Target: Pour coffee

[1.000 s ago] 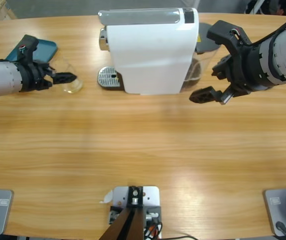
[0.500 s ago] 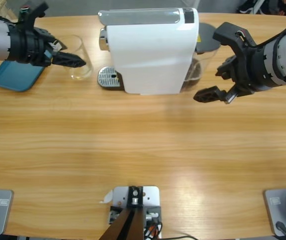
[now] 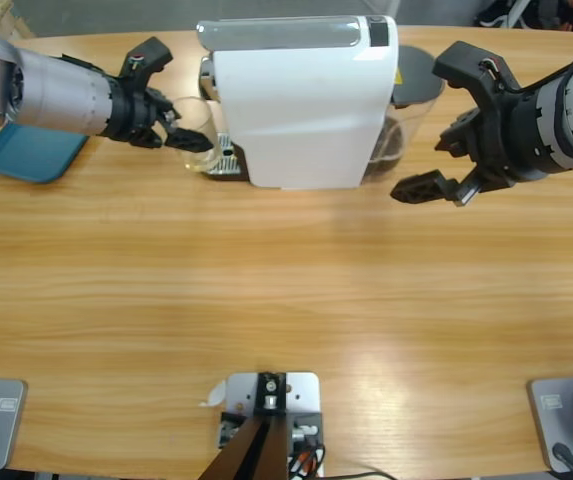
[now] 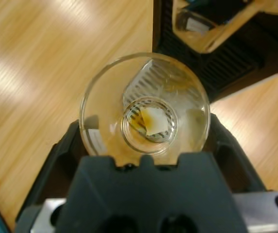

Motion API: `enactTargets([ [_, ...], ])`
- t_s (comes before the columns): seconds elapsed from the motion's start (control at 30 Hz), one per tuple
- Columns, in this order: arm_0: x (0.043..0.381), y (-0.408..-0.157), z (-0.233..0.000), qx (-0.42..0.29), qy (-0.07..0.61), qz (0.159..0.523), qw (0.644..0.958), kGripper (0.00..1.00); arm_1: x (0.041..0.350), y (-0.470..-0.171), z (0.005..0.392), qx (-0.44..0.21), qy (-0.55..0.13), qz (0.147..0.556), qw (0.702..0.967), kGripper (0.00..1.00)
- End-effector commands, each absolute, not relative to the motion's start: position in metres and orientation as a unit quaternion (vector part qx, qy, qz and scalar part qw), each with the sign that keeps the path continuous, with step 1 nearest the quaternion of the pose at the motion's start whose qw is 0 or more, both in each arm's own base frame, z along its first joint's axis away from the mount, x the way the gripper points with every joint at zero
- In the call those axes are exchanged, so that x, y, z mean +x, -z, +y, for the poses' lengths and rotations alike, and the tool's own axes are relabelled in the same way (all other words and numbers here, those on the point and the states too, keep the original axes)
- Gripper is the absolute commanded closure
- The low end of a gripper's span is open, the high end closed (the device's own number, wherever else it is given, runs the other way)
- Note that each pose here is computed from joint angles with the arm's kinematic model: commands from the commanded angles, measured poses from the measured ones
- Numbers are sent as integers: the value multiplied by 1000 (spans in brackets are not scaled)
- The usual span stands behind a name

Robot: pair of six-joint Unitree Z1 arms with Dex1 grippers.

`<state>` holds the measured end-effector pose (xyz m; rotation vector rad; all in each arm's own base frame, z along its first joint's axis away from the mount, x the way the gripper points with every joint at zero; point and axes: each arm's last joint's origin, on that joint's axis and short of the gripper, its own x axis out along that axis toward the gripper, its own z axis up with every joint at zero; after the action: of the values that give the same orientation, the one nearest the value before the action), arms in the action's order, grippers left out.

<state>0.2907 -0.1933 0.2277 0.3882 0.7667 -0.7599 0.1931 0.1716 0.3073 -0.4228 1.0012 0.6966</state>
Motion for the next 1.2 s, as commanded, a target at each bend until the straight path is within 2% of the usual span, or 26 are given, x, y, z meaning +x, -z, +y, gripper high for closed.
enactTargets([
  [0.03, 302, -202, -207, 200, 371, 362, 831, 662, 191, -300, 166, -196, -333, 473, 792, 110],
  [0.23, 302, -205, -210, 201, 376, 350, 834, 654, 193, -298, 168, -196, -334, 476, 790, 110],
  [0.3, 300, -205, -215, 203, 382, 345, 833, 592, 194, -297, 169, -197, -334, 477, 789, 110],
  [0.6, 289, -201, -224, 204, 398, 349, 823, 585, 193, -297, 168, -196, -336, 477, 789, 110],
  [0.63, 288, -200, -223, 204, 398, 350, 823, 557, 192, -297, 168, -195, -336, 477, 789, 110],
  [0.73, 287, -201, -223, 200, 396, 352, 824, 125, 192, -297, 168, -194, -336, 475, 789, 110],
  [0.77, 287, -201, -222, 198, 394, 353, 825, 26, 192, -297, 168, -194, -336, 476, 789, 110],
  [0.8, 287, -200, -222, 198, 394, 354, 825, 3, 192, -297, 168, -194, -336, 475, 790, 110],
  [1.07, 286, -209, -221, 197, 394, 339, 831, 0, 191, -298, 167, -193, -338, 474, 790, 110],
  [1.2, 284, -217, -216, 207, 367, 329, 845, 0, 188, -301, 164, -191, -338, 471, 792, 115],
])
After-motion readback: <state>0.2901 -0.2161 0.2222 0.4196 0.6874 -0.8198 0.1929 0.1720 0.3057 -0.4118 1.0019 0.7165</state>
